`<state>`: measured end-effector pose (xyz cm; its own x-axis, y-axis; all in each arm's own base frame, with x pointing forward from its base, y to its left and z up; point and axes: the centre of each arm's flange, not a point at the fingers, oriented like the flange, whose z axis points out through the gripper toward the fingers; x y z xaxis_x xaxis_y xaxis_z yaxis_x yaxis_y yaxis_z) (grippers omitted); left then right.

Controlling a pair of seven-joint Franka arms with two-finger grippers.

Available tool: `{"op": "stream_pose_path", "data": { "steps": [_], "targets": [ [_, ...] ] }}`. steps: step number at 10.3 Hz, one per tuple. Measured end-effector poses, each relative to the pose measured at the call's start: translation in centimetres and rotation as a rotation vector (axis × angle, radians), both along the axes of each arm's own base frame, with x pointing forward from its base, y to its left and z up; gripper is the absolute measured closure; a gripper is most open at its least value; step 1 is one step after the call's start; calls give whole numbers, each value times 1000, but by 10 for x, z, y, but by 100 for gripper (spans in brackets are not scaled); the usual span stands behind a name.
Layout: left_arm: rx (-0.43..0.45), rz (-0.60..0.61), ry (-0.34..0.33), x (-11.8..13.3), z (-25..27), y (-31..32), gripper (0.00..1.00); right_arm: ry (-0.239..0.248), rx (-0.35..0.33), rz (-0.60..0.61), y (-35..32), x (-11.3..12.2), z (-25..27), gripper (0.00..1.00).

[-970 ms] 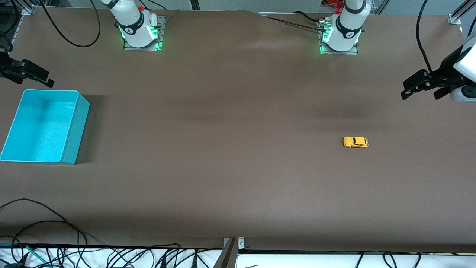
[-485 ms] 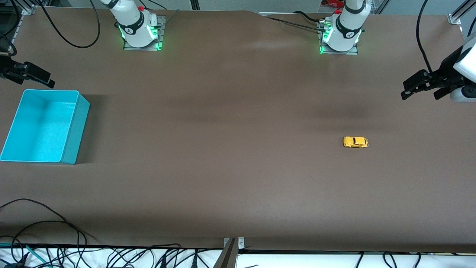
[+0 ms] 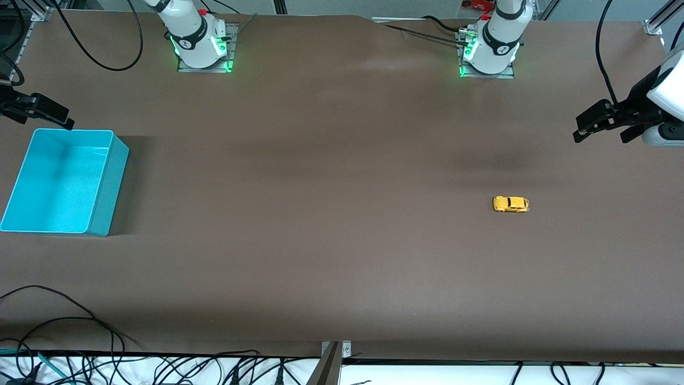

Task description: Wind up and store yellow beetle car

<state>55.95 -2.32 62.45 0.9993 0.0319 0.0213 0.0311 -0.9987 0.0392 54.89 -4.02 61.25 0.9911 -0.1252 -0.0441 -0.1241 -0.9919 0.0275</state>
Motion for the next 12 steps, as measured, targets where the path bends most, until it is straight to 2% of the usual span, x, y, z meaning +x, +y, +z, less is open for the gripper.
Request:
{"op": "stream_pose_path", "data": {
  "steps": [12],
  "targets": [
    [0,-4,0,0,0,-2,0,-1,0,12,7,1,0,0]
  ]
}}
